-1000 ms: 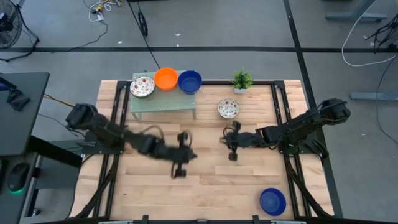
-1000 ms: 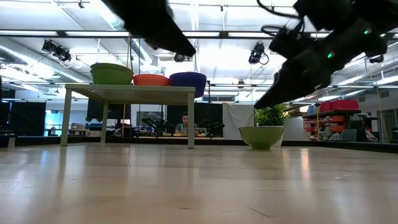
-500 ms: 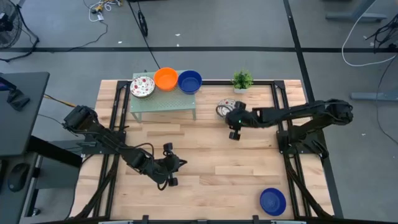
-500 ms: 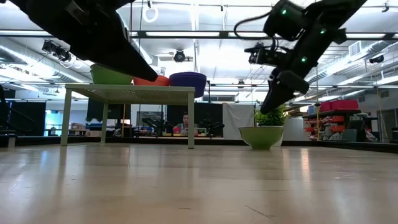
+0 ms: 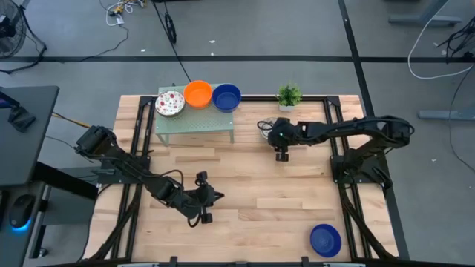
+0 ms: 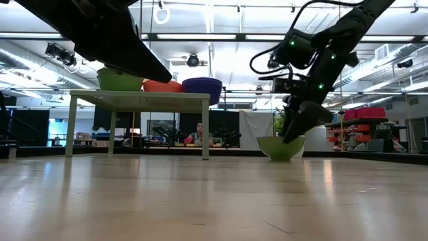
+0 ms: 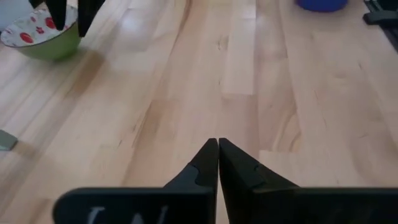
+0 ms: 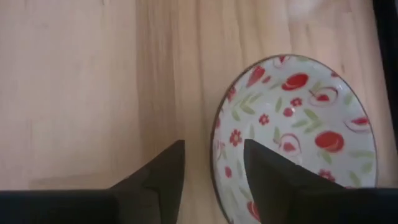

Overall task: Pick & Place Mini bowls
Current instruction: Stack the white patterned bowl on top of the other white patterned bowls on the shelf

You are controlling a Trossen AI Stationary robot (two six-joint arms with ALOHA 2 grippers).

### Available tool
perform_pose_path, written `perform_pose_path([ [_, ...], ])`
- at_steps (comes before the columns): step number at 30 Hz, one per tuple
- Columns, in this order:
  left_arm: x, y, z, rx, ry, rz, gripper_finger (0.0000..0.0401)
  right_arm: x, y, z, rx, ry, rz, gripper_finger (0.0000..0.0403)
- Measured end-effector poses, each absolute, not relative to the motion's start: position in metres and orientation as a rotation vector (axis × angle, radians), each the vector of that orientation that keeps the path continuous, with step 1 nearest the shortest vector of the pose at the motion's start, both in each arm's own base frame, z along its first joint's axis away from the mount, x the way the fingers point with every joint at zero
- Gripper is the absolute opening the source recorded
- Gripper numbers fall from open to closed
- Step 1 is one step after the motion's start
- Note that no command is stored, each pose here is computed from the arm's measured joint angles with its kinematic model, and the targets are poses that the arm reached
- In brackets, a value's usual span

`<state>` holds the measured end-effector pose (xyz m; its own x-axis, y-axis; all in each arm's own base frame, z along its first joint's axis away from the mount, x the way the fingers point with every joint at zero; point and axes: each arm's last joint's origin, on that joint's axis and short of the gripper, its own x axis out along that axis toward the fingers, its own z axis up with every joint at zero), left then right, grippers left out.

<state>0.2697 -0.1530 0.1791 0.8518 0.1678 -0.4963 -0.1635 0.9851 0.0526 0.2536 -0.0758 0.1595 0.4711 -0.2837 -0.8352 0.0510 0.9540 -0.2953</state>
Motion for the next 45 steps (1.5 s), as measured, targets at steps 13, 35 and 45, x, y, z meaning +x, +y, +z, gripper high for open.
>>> perform_pose_path([
  [13,0.273,-0.155,0.183,0.011,0.487,0.135,0.0141,0.255,-0.073,0.157,-0.266,1.079,-0.156,0.0011],
  [35,0.332,-0.110,0.184,0.272,0.343,-0.296,0.0264,0.280,0.078,0.189,-0.307,0.639,0.795,0.0006],
  [45,0.346,-0.112,0.173,0.262,0.375,-0.318,0.0222,0.284,0.082,0.195,-0.358,0.554,0.804,0.0006],
])
